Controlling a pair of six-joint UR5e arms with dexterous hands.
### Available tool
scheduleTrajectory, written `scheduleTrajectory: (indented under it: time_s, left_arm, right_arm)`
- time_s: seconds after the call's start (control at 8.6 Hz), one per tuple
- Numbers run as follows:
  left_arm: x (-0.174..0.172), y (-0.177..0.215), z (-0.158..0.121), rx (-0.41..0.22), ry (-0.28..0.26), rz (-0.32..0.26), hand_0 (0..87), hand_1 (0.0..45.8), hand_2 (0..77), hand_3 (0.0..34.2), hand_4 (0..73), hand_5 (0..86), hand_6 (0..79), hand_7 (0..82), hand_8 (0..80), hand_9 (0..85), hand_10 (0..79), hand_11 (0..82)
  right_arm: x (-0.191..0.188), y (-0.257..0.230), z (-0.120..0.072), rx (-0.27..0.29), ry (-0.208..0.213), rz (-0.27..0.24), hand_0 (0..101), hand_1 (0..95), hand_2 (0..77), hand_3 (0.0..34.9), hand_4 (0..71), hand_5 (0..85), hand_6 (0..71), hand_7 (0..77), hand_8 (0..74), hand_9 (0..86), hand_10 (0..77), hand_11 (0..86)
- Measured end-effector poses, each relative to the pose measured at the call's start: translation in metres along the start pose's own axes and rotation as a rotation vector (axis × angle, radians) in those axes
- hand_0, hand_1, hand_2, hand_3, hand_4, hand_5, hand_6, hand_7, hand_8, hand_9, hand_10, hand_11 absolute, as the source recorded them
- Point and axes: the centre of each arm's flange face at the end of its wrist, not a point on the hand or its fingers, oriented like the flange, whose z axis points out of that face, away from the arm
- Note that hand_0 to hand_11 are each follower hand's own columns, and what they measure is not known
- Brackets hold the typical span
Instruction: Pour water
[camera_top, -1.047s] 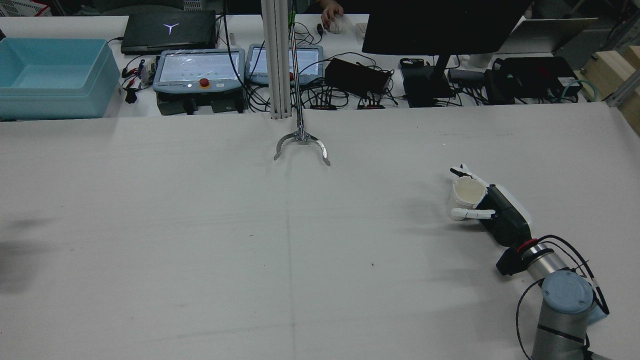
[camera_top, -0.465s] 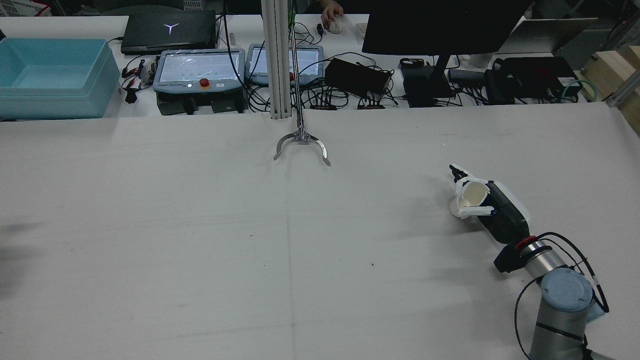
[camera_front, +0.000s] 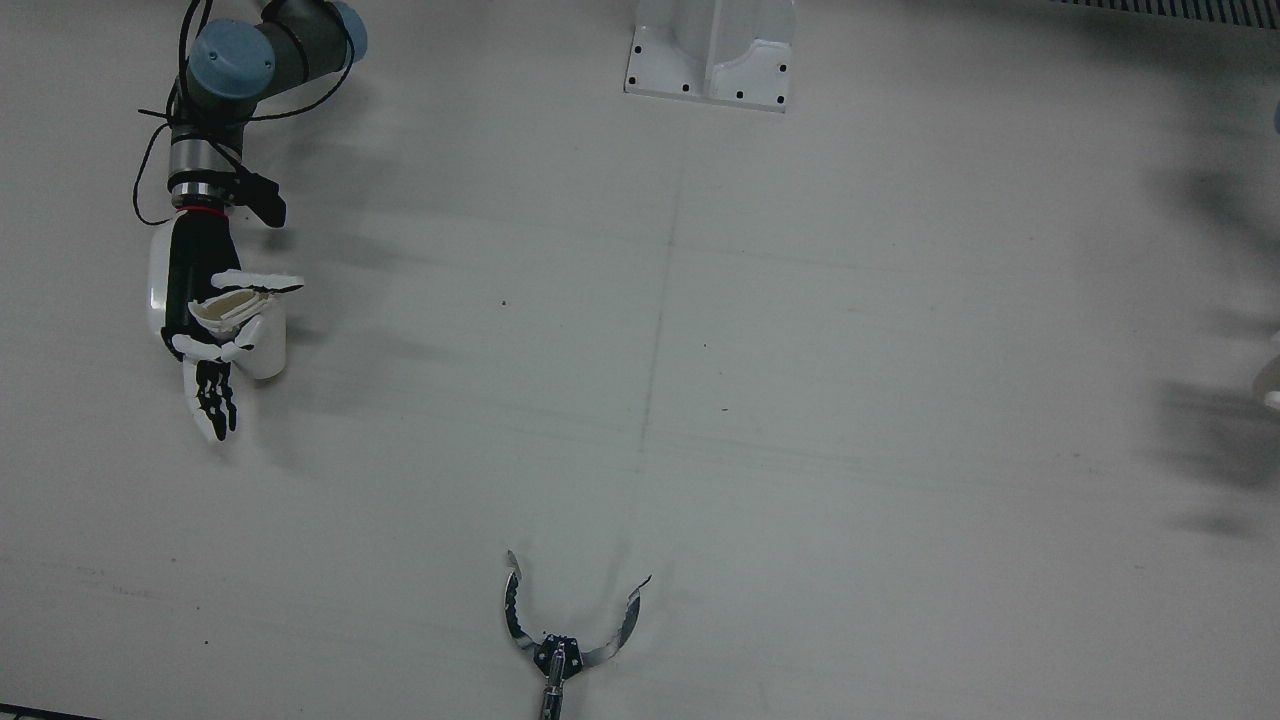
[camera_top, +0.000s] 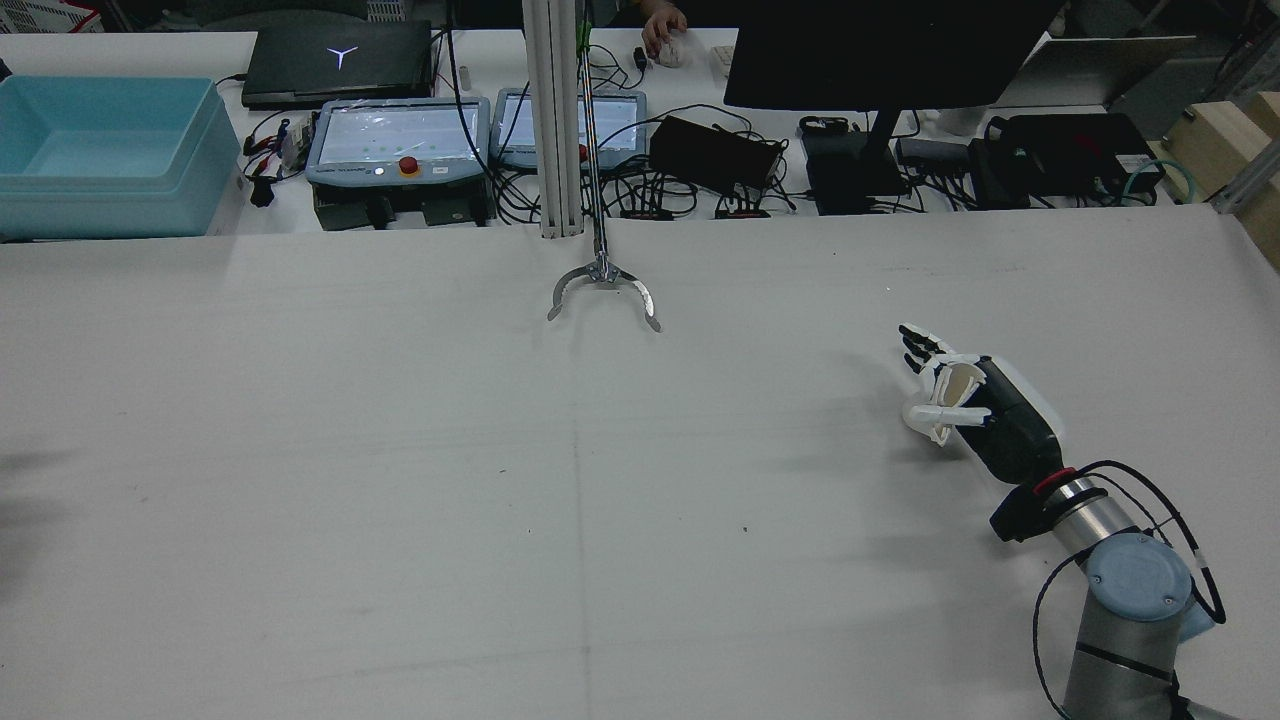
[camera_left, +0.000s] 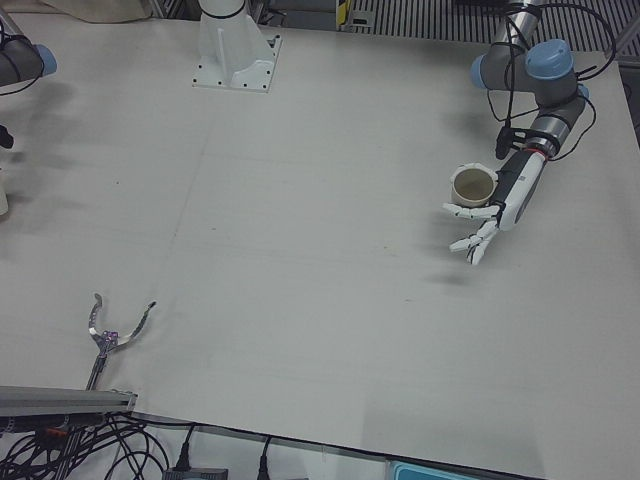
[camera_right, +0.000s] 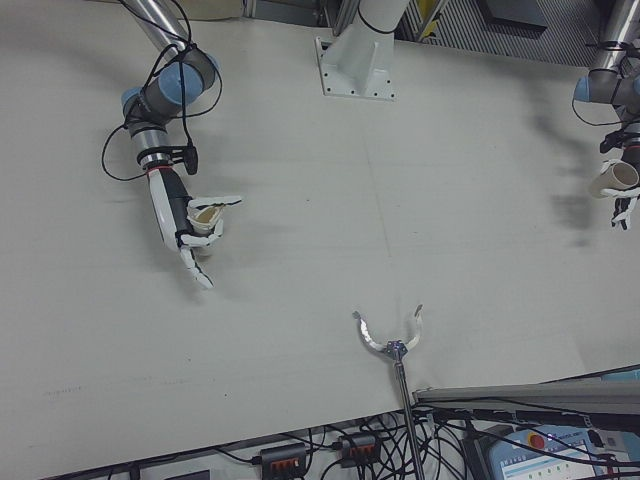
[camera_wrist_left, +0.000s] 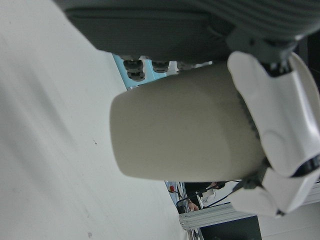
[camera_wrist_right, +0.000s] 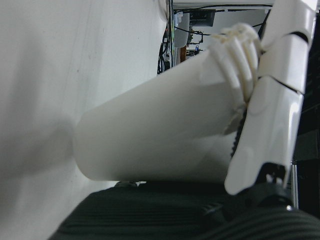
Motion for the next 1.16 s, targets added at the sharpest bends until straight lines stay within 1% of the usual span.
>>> scheduleTrajectory:
  time_s: [0.12, 0.23, 0.35, 0.47, 0.58, 0.7, 0.81, 0.93, 1.05, 1.16]
  left_arm:
    - [0.001, 0.005, 0.003, -0.013, 0.002, -0.005, 45.0, 8.2, 44.7, 0.0, 64.4, 17.5, 13.6, 19.6, 2.2, 3.3, 5.4, 7.6]
    - [0.004, 0.020, 0.013, -0.035, 0.003, -0.018, 45.0, 8.2, 44.7, 0.0, 64.4, 17.5, 13.6, 19.6, 2.2, 3.3, 5.4, 7.6]
    - [0.007, 0.039, 0.025, -0.061, 0.004, -0.028, 45.0, 8.2, 44.7, 0.0, 64.9, 17.5, 13.6, 19.6, 2.2, 3.3, 5.4, 7.6]
    - [0.006, 0.064, 0.049, -0.097, -0.009, -0.037, 45.0, 8.2, 44.7, 0.0, 64.9, 17.5, 13.6, 20.7, 2.2, 3.3, 5.4, 7.6]
    - [-0.002, 0.098, 0.093, -0.154, -0.064, -0.042, 44.8, 8.2, 44.7, 0.0, 64.9, 17.5, 15.3, 21.8, 2.2, 4.9, 5.4, 7.6]
    - [-0.015, 0.146, 0.147, -0.223, -0.130, -0.045, 44.8, 8.2, 44.2, 0.2, 64.9, 17.5, 16.4, 23.5, 2.2, 3.3, 5.4, 7.6]
    - [-0.027, 0.192, 0.187, -0.281, -0.169, -0.037, 44.8, 8.2, 44.2, 0.2, 64.9, 17.5, 16.4, 23.5, 2.2, 3.3, 5.4, 7.6]
    - [-0.046, 0.246, 0.228, -0.337, -0.206, -0.034, 44.8, 8.2, 44.2, 0.2, 64.4, 20.2, 16.4, 23.5, 2.2, 3.3, 4.9, 7.6]
    - [-0.073, 0.301, 0.261, -0.386, -0.249, -0.042, 44.8, 8.2, 44.2, 0.2, 64.4, 20.2, 16.4, 23.5, 2.2, 3.3, 4.9, 7.6]
    - [-0.109, 0.368, 0.288, -0.447, -0.297, -0.046, 44.8, 8.2, 44.2, 0.2, 63.8, 22.4, 16.4, 23.5, 2.7, 3.8, 6.0, 7.6]
  right_arm:
    - [-0.005, 0.005, -0.002, -0.005, -0.004, 0.005, 61, 20.2, 4.4, 0.2, 58.9, 45.8, 7.1, 15.8, 7.1, 9.8, 6.5, 9.8]
    - [-0.014, 0.014, -0.004, -0.011, -0.013, 0.010, 60, 20.2, 4.4, 0.4, 58.9, 46.4, 7.6, 17.5, 6.5, 10.4, 4.9, 9.3]
    - [-0.023, 0.022, -0.005, -0.015, -0.024, 0.014, 60, 20.2, 5.5, 0.4, 58.9, 46.4, 7.6, 17.5, 6.5, 10.4, 4.9, 9.3]
    - [-0.030, 0.029, -0.006, -0.017, -0.034, 0.017, 60, 20.2, 5.5, 0.4, 58.9, 46.4, 7.6, 17.5, 6.5, 10.4, 4.9, 9.3]
    - [-0.036, 0.033, -0.007, -0.019, -0.041, 0.019, 60, 20.2, 5.5, 0.4, 58.4, 46.9, 7.6, 17.5, 7.1, 10.4, 4.9, 7.6]
    - [-0.044, 0.036, -0.008, -0.023, -0.053, 0.022, 60, 20.2, 5.5, 0.3, 57.3, 47.5, 7.6, 17.5, 2.7, 10.4, 3.3, 8.2]
    - [-0.052, 0.039, -0.010, -0.026, -0.063, 0.024, 60, 20.2, 5.5, 0.3, 56.2, 47.5, 7.6, 17.5, 6.0, 7.6, 3.3, 8.2]
    - [-0.060, 0.041, -0.012, -0.029, -0.073, 0.026, 60, 20.2, 5.5, 0.3, 56.2, 47.5, 7.6, 17.5, 6.0, 7.6, 4.4, 8.2]
    - [-0.068, 0.044, -0.013, -0.033, -0.083, 0.028, 60, 20.2, 6.5, 0.2, 56.2, 46.9, 7.6, 17.5, 6.0, 9.3, 4.4, 5.4]
    - [-0.074, 0.047, -0.013, -0.037, -0.094, 0.030, 60, 20.2, 6.5, 0.2, 55.6, 46.9, 8.7, 18.5, 6.0, 9.3, 4.4, 6.5]
